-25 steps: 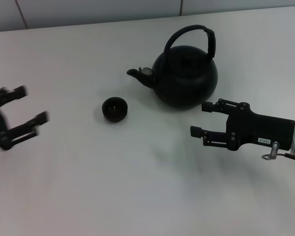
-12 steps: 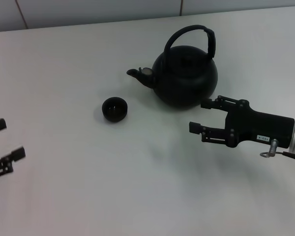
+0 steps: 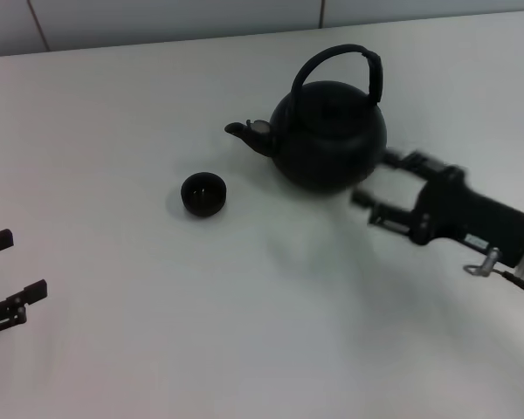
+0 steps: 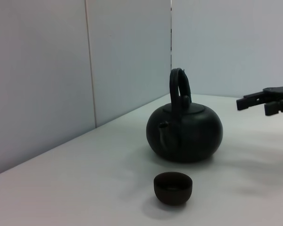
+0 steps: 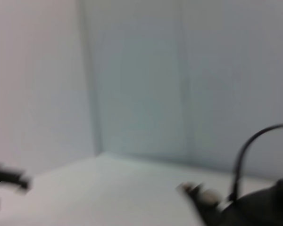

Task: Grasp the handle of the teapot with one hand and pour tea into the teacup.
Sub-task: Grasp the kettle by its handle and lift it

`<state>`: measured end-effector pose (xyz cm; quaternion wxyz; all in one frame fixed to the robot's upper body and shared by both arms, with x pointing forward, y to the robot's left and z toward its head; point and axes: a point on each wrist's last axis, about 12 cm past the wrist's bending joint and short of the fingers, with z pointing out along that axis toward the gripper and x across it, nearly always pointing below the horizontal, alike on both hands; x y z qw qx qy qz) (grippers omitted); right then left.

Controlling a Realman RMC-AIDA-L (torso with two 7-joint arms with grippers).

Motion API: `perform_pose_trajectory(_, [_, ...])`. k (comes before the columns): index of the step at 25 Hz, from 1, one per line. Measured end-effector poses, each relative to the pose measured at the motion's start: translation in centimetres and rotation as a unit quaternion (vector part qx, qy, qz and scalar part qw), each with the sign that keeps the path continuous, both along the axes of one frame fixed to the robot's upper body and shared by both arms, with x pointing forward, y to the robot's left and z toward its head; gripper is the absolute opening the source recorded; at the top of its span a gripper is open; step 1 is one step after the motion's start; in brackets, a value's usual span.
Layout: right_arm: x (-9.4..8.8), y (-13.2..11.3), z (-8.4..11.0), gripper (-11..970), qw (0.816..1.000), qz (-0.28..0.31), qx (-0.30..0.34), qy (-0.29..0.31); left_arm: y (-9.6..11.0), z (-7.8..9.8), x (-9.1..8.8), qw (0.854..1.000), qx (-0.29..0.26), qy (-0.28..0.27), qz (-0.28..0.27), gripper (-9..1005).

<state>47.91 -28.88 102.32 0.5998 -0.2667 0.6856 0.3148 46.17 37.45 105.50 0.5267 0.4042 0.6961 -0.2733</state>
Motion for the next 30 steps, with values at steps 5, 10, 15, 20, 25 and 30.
perform_pose_trajectory(5, [-2.4,-0.6,-1.7,783,0.967,-0.24,0.017,-0.089,-0.2,-0.1,0.0,1.0,-0.003,-0.001,0.003,801])
perform_pose_trajectory(10, [-1.9,-0.4,-2.1,783,0.959,-0.272,0.006,-0.077,-0.2,0.0,0.1,1.0,-0.005,-0.004,0.007,801])
perform_pose_trajectory(15, [-0.7,0.0,-2.0,784,0.961,-0.267,0.0,-0.073,-0.3,0.0,0.2,1.0,-0.009,-0.005,0.008,802])
perform_pose_trajectory(20, [1.4,0.4,-1.7,784,0.961,-0.268,-0.012,-0.067,-0.4,0.0,0.2,1.0,-0.012,-0.006,0.01,802])
perform_pose_trajectory(25, [3.6,1.2,-1.1,781,0.964,-0.256,-0.025,-0.065,-0.4,0.0,0.1,1.0,-0.016,-0.009,0.015,801])
perform_pose_trajectory(30, [5.3,2.2,-0.6,772,0.969,-0.237,-0.035,-0.061,-0.4,0.0,0.1,1.0,-0.019,-0.011,0.021,801])
